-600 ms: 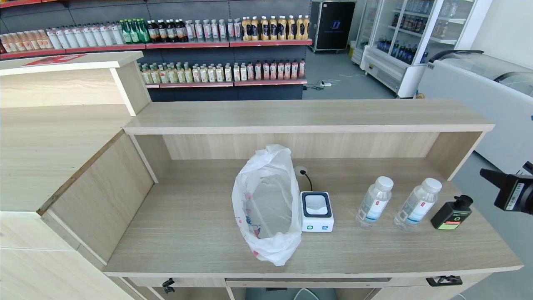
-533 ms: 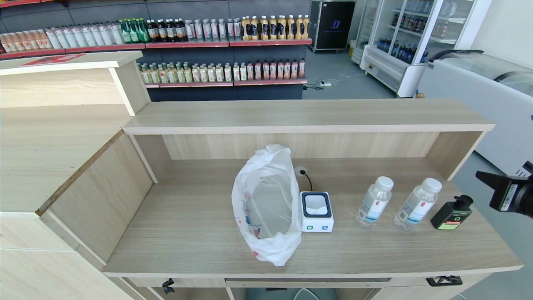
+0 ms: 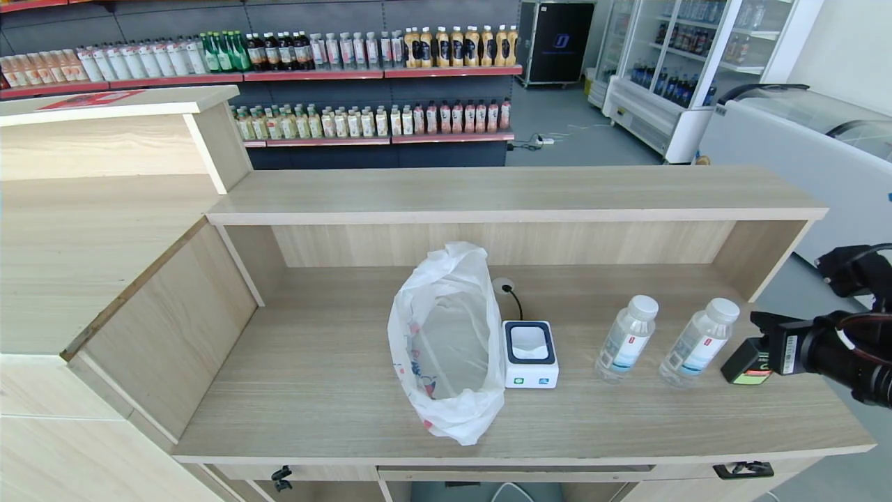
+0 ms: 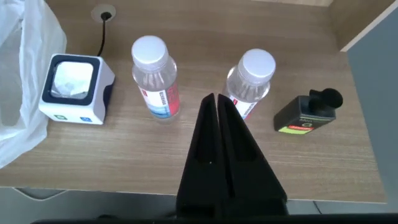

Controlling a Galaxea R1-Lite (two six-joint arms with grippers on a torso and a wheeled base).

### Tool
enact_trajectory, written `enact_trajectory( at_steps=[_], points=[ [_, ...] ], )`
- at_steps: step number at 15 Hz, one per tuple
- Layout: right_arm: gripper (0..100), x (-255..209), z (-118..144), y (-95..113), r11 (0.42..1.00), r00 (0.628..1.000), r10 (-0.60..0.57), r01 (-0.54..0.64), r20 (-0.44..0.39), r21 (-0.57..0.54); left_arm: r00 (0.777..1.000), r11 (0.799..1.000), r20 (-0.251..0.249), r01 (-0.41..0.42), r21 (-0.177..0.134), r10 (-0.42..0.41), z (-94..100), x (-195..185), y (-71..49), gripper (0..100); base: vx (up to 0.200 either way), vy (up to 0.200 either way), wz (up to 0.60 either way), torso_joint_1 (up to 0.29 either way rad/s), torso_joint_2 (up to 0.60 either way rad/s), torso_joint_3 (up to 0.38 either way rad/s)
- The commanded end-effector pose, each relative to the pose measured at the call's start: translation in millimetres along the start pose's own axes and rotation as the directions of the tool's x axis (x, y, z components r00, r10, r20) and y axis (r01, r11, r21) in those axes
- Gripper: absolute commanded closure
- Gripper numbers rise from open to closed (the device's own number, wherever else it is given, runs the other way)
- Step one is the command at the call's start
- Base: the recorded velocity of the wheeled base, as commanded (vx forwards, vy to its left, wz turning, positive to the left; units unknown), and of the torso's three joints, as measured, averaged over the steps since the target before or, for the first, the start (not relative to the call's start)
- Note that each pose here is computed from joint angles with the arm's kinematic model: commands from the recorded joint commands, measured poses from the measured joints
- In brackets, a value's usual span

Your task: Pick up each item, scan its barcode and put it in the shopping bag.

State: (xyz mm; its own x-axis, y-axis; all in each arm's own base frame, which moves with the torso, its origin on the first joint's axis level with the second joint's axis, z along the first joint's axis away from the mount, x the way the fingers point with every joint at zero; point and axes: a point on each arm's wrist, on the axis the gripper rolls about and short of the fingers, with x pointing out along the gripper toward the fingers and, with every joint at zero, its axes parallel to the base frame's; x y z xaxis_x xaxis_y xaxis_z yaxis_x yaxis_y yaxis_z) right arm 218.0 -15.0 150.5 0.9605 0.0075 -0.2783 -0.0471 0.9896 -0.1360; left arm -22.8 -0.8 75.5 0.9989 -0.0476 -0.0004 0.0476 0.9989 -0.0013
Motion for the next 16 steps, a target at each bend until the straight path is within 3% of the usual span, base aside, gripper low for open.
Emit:
enact_trajectory(
  at_steps=[1, 8, 16],
  points=[
    [0, 25.0, -34.7, -3.0, 1.0, 0.995, 0.006, -0.008, -0.095, -0.016, 1.0, 1.0, -0.001, 0.0, 0.0, 0.0, 0.0, 0.1, 0.0, 0, 0.0, 0.0, 0.0, 0.0, 0.0, 0.0],
    [0, 59.4, -76.1, -15.6, 0.984, 0.972, 0.147, -0.163, -0.185, -0.074, 1.0, 1.0, -0.001, 0.0, 0.0, 0.0, 0.0, 0.1, 0.0, 0, 0.0, 0.0, 0.0, 0.0, 0.0, 0.0],
    [0, 101.9, -80.2, 5.8, 0.958, 0.962, 0.245, -0.259, -0.122, -0.119, 1.0, 1.0, -0.001, 0.0, 0.0, 0.0, 0.0, 0.1, 0.0, 0, 0.0, 0.0, 0.0, 0.0, 0.0, 0.0]
  ],
)
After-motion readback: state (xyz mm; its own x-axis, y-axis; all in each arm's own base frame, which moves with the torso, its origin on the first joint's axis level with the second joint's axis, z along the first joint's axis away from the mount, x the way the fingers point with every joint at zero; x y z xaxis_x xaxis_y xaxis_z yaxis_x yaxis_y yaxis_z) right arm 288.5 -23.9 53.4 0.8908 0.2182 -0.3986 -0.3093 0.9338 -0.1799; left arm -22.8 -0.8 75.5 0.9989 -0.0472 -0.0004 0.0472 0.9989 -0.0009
